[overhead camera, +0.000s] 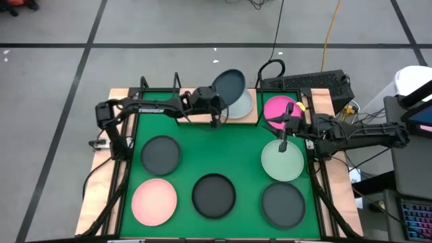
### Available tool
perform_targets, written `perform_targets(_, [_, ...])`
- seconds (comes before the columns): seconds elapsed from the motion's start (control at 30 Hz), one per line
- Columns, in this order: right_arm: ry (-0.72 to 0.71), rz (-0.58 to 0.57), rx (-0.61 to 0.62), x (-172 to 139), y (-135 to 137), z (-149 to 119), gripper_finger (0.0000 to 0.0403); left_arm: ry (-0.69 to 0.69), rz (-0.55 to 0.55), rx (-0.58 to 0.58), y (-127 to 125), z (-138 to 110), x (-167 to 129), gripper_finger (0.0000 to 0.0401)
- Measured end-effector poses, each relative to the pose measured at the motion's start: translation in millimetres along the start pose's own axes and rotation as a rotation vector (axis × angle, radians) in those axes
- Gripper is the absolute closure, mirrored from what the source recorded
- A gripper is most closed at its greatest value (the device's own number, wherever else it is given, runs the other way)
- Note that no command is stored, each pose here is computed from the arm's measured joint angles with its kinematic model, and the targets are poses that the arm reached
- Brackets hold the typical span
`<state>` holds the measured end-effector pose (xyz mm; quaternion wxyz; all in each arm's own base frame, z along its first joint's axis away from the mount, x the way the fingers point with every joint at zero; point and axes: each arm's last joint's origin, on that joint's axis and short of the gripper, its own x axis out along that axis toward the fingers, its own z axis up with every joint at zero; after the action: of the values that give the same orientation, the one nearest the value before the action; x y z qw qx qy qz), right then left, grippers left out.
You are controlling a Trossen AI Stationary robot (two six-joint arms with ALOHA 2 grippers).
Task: Place and stack plates onto a shelf
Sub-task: Stack the top black plate on top of the light blue plate
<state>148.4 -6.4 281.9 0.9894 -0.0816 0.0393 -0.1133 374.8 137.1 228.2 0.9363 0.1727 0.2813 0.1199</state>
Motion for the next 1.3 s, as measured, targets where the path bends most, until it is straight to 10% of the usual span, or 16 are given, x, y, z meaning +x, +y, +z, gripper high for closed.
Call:
perform_targets(0.8, [0.009,0.001,-0.018,0.1,0.2,-0.9,0.03,-0.024,-0.012,-0.001,-9.8,3.9,3.4,0.026])
perform_targets(1.3, [0.058,0.009,-0.022,0.0,0.9,-5.7,0.03,-0.264,-0.044,-0.03,-6.4,73.4,-121.5,0.0258])
